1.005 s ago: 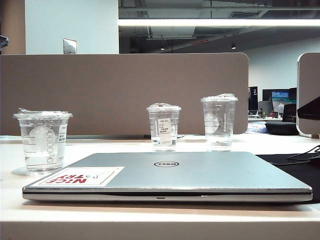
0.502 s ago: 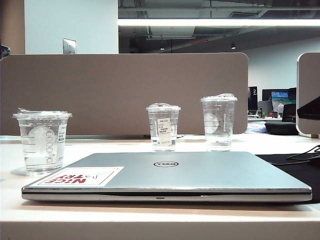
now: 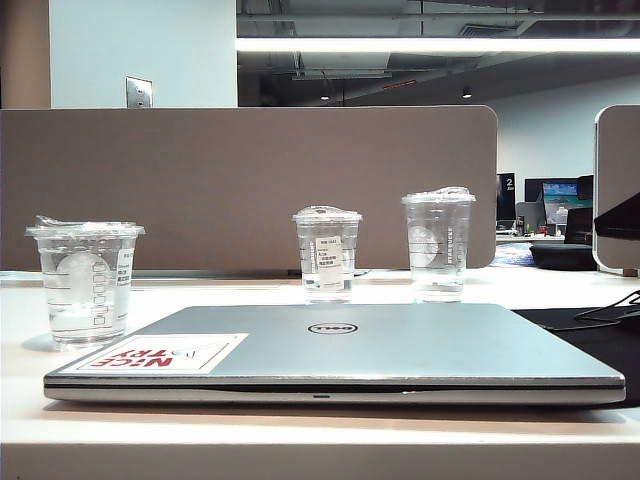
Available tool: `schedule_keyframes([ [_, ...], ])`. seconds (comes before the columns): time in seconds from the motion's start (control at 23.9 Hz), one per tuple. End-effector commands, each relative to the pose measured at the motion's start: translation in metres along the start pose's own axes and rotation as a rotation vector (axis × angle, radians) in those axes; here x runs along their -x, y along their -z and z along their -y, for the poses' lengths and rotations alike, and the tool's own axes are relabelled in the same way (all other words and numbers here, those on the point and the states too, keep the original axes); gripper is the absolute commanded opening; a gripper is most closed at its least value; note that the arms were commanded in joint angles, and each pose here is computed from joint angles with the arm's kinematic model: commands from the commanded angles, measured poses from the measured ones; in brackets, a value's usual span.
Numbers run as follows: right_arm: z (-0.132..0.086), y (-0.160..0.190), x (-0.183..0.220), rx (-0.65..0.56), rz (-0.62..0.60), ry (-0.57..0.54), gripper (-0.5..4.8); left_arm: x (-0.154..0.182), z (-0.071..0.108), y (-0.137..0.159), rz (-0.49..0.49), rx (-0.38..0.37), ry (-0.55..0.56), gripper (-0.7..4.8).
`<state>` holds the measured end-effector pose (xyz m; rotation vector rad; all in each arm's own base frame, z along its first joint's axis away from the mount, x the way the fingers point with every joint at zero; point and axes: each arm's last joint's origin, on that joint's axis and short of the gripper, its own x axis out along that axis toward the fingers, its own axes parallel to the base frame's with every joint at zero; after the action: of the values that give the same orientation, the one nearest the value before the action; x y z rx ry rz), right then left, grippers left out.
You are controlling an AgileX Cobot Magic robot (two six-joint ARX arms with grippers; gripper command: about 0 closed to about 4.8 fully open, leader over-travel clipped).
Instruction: Pick up the coffee cup on the left and place it on the left side of the laptop.
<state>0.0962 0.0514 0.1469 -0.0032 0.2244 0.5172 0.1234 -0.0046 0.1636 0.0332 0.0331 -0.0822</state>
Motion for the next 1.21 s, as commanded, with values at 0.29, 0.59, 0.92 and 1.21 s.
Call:
schedule_keyframes([
  [0.29,0.0,0.0,0.0,0.001,0.016,-0.001,-0.05,0.023,-0.006,-0.002,0.042,0.054,-0.159,-0.05],
  [0.59,0.0,0.0,0.0,0.001,0.016,-0.001,-0.05,0.027,-0.005,0.0,0.028,0.098,-0.153,-0.06],
  [0.92,0.0,0.0,0.0,0.001,0.016,-0.001,-0.05,0.026,-0.003,0.001,0.023,0.073,-0.085,-0.05],
  [1.21,0.0,0.0,0.0,0.001,0.016,-0.001,-0.05,0.026,-0.003,-0.001,0.041,0.04,-0.086,-0.06],
])
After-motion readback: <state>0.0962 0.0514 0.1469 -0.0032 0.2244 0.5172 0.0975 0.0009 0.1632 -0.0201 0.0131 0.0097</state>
